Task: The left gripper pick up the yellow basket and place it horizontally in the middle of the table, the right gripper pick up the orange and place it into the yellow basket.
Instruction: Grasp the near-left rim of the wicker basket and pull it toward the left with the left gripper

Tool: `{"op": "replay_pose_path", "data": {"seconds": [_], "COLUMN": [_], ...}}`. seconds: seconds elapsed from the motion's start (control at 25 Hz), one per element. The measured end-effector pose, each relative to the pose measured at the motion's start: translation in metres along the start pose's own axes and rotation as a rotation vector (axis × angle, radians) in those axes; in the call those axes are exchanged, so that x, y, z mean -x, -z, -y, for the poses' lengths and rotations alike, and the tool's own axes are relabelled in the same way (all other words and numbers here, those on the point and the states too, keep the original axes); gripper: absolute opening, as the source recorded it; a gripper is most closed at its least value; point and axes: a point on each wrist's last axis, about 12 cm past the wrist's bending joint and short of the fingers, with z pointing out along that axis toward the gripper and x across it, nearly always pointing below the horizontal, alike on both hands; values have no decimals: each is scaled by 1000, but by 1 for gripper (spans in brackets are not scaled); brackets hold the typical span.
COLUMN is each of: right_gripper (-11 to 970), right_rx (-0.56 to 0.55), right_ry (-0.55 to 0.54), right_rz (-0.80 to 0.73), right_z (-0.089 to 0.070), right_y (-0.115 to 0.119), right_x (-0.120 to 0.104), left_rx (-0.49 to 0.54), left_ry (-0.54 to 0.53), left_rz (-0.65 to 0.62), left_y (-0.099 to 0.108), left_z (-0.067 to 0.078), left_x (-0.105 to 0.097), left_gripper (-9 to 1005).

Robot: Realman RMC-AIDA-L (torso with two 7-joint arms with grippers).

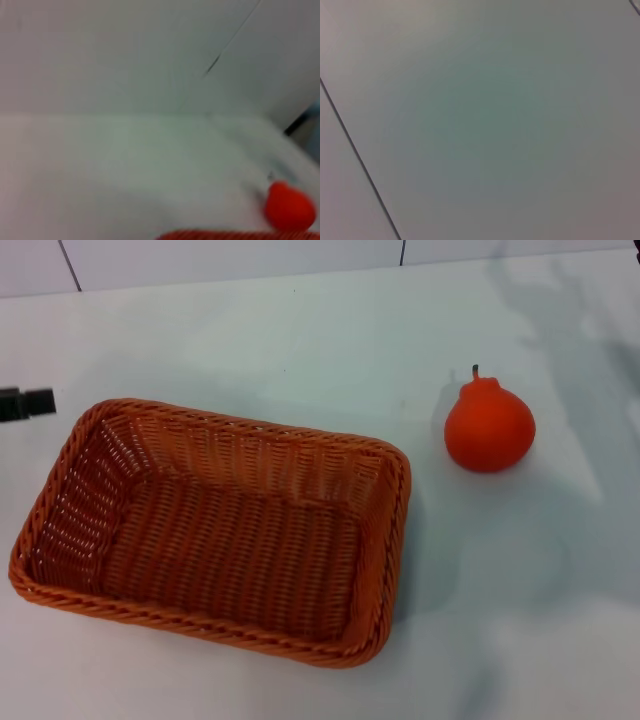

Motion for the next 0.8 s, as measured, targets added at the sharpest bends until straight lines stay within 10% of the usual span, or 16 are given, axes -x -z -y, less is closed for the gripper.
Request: {"op": "replay_pose_path", "data": {"seconds": [0.8], "right_gripper": [928], "right_rx": [20], "right_ry": [1], "right_rz": [15], "right_z": [-3], "right_y": [1], "right_x": [2], "left_rx": [149], "left_ry": [52], "left_rz": [-207], "left_y": [-27], "left_z": [7], "left_x": [5], "left_gripper": [809]}}
